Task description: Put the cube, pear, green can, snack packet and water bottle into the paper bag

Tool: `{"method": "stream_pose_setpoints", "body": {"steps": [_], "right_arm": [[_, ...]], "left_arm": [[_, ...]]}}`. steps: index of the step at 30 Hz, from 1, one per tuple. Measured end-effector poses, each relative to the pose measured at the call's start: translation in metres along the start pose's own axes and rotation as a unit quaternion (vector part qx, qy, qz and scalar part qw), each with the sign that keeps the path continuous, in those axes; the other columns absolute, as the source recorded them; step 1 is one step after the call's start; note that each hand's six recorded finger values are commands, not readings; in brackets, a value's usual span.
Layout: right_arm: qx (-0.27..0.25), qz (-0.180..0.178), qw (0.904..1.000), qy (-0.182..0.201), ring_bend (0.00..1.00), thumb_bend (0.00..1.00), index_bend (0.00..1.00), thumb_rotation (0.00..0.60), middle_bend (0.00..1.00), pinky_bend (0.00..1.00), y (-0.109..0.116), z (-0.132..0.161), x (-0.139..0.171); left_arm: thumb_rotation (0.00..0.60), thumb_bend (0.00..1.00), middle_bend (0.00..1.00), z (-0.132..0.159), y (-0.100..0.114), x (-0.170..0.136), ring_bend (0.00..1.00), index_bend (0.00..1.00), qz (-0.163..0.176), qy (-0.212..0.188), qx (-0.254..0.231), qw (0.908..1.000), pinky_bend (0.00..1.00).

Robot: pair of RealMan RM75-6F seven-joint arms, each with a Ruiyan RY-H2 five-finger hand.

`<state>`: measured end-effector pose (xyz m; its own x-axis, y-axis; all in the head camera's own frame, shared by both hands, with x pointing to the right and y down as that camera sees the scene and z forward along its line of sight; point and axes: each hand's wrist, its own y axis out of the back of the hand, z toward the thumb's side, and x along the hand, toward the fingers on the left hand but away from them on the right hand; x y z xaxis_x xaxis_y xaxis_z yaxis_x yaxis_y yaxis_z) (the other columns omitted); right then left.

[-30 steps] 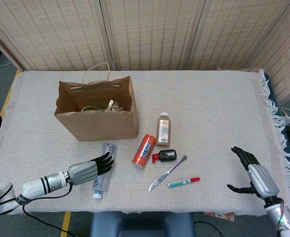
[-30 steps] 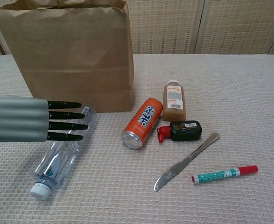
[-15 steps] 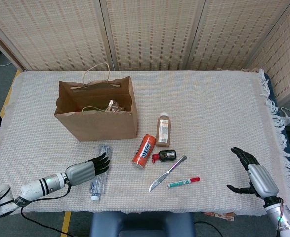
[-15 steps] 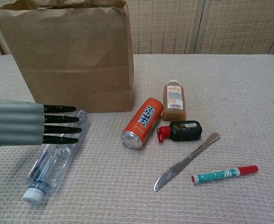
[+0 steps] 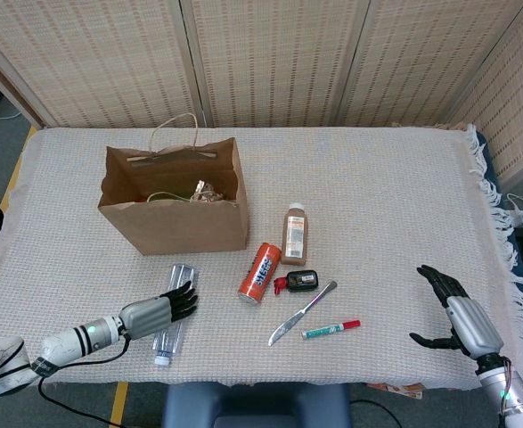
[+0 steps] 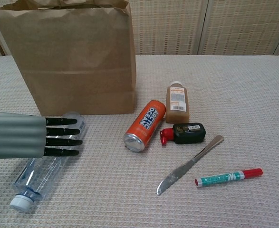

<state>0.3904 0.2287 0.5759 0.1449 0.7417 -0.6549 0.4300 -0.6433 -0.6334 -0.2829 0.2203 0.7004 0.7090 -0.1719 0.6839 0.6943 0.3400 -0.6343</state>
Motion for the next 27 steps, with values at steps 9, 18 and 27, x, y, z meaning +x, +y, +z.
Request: {"method": "stream_pose_setpoints", "body": {"steps": [9, 18, 27], "right_arm": [[0.000, 0.000, 1.0000, -0.002, 0.00, 0.04, 0.00, 0.600, 0.00, 0.00, 0.000, -0.001, 0.000], [-0.004, -0.001, 1.0000, -0.003, 0.00, 0.04, 0.00, 0.600, 0.00, 0.00, 0.001, -0.001, 0.002], [-0.005, -0.002, 1.0000, -0.003, 0.00, 0.04, 0.00, 0.600, 0.00, 0.00, 0.001, -0.001, 0.002]], "left_arm": [[0.600, 0.40, 0.02, 0.010, -0.004, 0.001, 0.03, 0.12, -0.010, -0.013, -0.011, 0.9998, 0.17], [0.600, 0.67, 0.57, 0.019, -0.001, 0.000, 0.55, 0.60, 0.003, -0.036, -0.037, 0.9987, 0.68], [0.600, 0.71, 0.65, 0.005, -0.005, -0.008, 0.61, 0.66, 0.002, -0.014, -0.054, 0.9984, 0.72]]}}
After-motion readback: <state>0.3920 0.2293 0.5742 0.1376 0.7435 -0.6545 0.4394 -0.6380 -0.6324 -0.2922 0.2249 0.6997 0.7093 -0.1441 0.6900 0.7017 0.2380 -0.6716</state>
